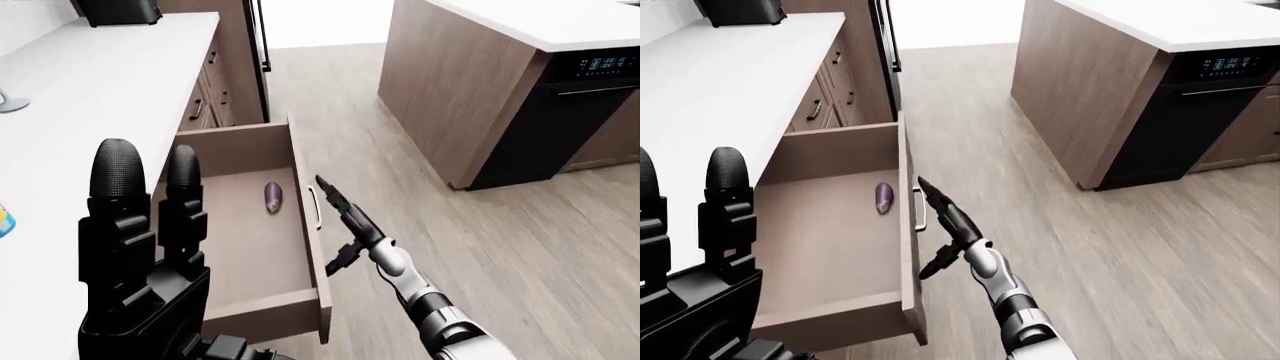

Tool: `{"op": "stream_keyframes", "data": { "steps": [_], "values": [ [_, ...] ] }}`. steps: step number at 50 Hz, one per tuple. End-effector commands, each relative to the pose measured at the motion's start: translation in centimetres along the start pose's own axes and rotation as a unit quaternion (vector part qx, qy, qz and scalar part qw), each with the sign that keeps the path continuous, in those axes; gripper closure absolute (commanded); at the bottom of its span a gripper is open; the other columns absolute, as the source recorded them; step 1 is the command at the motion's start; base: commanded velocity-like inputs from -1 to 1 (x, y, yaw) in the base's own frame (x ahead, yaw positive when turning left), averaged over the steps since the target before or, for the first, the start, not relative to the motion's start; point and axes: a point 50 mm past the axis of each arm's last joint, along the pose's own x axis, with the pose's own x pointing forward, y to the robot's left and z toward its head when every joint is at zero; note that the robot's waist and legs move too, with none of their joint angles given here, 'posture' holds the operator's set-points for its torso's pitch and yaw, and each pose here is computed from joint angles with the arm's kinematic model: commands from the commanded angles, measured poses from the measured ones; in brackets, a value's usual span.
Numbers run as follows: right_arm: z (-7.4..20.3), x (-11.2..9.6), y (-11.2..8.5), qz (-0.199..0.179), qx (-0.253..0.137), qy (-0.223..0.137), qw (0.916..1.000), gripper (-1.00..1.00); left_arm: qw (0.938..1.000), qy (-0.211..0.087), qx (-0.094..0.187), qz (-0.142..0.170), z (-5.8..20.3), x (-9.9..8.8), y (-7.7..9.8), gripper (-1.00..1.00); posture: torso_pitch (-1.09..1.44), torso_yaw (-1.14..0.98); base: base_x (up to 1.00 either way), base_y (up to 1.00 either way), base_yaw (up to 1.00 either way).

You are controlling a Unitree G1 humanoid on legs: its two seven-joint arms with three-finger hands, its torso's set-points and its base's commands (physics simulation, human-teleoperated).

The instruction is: Close the right drawer.

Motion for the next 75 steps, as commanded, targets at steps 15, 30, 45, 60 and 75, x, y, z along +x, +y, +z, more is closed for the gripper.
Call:
{"op": "stream_keyframes", "data": {
  "steps": [15,30,45,60,75],
  "values": [
    [2.2,1.0,2.5,0.059,-0.015,-0.053,0.9968,-1.00,0.9995,-0.030,0.000,-0.002,1.1,0.2,-0.1,-1.00,0.00,0.00,0.00,0.00,0.00],
    [2.5,0.9,3.8,0.088,-0.015,-0.058,0.9943,-1.00,0.9995,-0.030,0.000,-0.003,1.0,0.2,-0.1,-1.00,0.00,0.00,0.00,0.00,0.00],
    [2.8,1.2,4.4,0.134,-0.016,-0.065,0.9887,-1.00,0.9995,-0.031,-0.001,-0.002,1.1,0.2,0.0,-1.00,0.00,0.00,0.00,0.00,0.00],
    [3.6,1.6,5.5,0.168,-0.017,-0.073,0.9829,-1.00,0.9995,-0.031,-0.002,-0.002,1.2,0.2,0.0,-1.00,0.00,0.00,0.00,0.00,0.00],
    [4.8,2.4,6.4,0.192,-0.020,-0.088,0.9773,-1.00,0.9995,-0.032,-0.002,0.000,1.3,0.3,0.1,-1.00,0.00,0.00,0.00,0.00,0.00]
  ]
}}
